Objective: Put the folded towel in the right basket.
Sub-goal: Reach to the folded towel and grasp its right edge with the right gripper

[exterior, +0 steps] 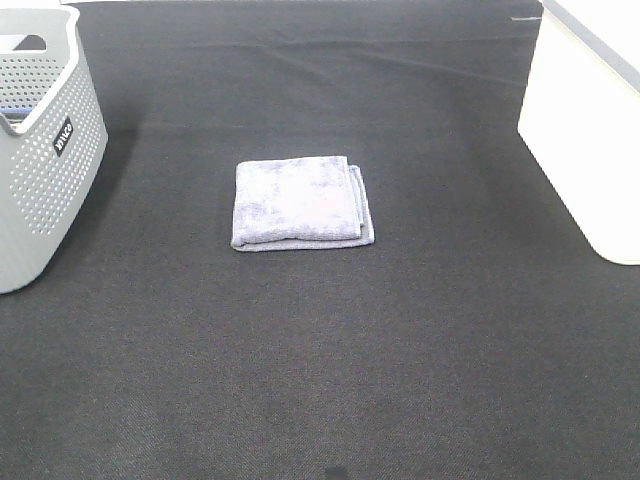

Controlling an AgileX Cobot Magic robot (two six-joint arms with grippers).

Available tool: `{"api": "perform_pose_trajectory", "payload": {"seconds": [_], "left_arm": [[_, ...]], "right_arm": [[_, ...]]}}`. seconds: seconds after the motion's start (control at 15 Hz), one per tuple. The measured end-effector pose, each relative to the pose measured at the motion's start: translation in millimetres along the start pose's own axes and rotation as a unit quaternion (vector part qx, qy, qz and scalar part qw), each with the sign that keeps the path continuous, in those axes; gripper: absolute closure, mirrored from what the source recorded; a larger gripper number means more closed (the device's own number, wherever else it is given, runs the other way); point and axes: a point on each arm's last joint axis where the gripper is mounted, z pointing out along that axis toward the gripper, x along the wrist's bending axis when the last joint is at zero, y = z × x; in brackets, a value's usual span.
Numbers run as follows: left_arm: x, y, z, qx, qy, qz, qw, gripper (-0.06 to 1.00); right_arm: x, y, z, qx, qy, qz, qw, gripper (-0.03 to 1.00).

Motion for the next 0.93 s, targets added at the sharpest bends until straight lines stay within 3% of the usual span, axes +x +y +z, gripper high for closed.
{"api": "perform_pose_trajectory", "payload": {"seconds": [0.67,0.93], "left_arm": [[0,0,0,0.000,0.000,0.000,1.000,-0.03],[0,0,0,0.000,0.000,0.000,1.000,-0.03]], "right_arm": [[-1,3,1,0.001,-0.001,0.000,1.000,0.25],[-8,57,25,-0.016,-0.004,0.007,1.000,0.25]]}}
